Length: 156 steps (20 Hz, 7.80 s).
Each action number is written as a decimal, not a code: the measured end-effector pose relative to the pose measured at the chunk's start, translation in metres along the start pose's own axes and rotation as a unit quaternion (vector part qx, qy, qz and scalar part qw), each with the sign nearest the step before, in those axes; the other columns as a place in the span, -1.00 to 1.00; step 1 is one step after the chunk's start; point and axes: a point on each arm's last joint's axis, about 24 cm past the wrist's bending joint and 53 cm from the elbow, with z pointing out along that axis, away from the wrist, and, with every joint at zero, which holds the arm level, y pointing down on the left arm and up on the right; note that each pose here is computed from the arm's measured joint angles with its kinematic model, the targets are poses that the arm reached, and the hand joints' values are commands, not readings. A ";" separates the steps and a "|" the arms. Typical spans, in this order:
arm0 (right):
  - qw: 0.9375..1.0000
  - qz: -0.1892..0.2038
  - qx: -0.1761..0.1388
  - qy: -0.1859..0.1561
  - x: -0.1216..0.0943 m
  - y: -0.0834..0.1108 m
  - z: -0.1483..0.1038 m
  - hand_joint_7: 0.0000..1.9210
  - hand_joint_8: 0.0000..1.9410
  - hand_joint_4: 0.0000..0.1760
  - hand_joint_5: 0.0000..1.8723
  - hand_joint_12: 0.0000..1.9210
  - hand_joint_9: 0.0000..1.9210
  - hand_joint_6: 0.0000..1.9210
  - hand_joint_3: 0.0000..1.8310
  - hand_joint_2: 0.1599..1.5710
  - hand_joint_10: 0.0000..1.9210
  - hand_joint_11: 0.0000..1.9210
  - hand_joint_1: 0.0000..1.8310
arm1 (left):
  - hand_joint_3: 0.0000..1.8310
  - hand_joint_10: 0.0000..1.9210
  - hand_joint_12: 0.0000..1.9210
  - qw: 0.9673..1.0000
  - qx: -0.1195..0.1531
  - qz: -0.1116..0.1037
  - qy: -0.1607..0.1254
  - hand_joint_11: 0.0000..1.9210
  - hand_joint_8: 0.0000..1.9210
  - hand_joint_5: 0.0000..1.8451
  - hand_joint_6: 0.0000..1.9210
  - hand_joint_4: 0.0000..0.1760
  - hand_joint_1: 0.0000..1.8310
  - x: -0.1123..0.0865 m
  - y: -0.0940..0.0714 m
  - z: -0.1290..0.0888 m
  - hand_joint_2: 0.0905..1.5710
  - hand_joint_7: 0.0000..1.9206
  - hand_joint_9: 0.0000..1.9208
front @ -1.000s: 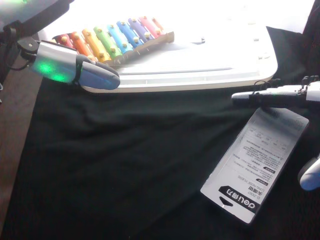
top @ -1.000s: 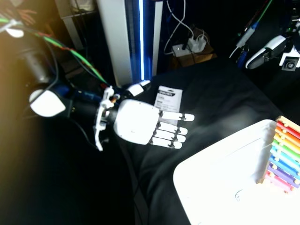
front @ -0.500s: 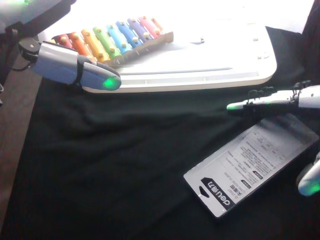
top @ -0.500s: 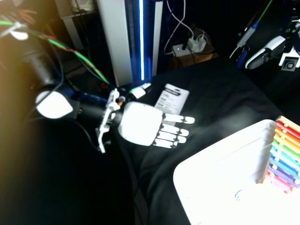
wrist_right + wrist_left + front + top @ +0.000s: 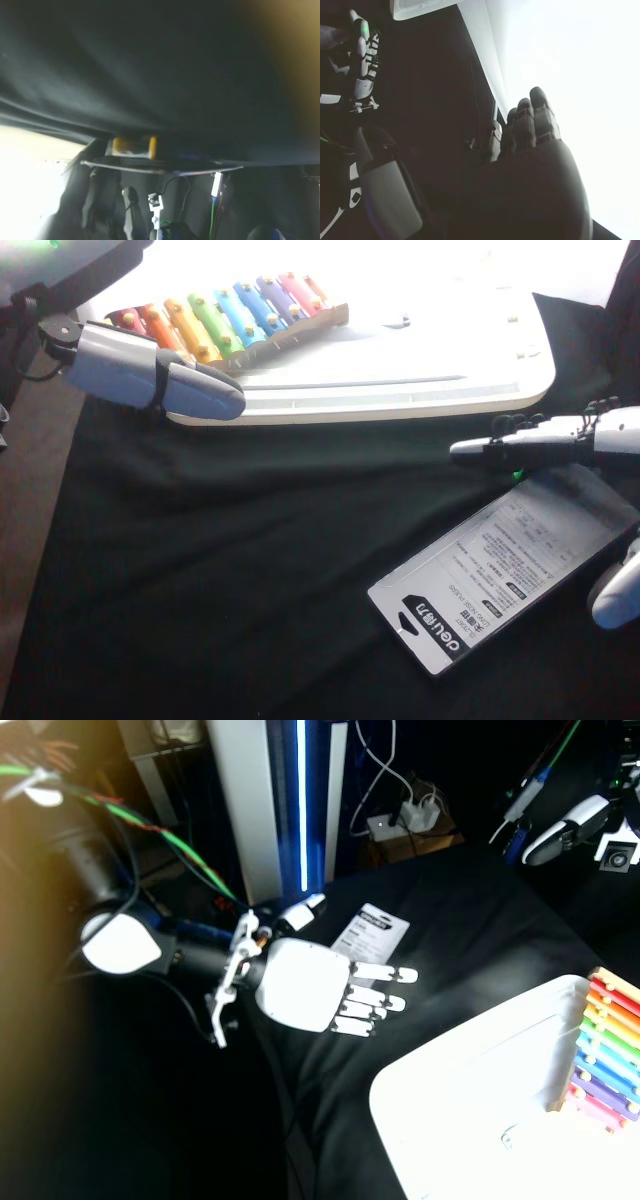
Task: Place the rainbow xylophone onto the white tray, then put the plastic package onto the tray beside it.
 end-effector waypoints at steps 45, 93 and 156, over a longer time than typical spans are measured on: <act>1.000 -0.019 0.010 0.011 0.001 0.002 0.001 -0.48 0.71 -1.00 -0.67 0.84 -0.31 0.98 -1.00 0.59 0.75 -0.10 0.59 | -1.00 -1.00 -0.54 1.000 0.010 0.000 0.000 -1.00 -1.00 -1.00 -1.00 0.18 -0.31 0.002 -0.006 0.000 -0.14 -0.98 -0.85; 0.974 -0.086 -0.089 -0.188 -0.150 0.100 0.019 -0.35 1.00 -0.52 -0.40 1.00 -0.15 1.00 -0.97 0.28 0.92 -0.01 0.73 | -1.00 -1.00 -0.46 1.000 0.013 0.000 -0.001 -1.00 -1.00 -1.00 -1.00 -0.47 -0.24 0.002 -0.007 -0.001 -0.15 -0.93 -0.82; 0.967 -0.013 -0.003 -0.255 -0.210 0.039 0.039 -1.00 -1.00 1.00 -1.00 -0.41 -1.00 -1.00 -1.00 -0.25 -1.00 -1.00 -0.06 | -1.00 -1.00 -0.17 0.999 0.038 -0.009 -0.018 -1.00 -1.00 -1.00 -1.00 -1.00 -0.39 -0.008 -0.021 0.001 -0.14 -0.90 -0.79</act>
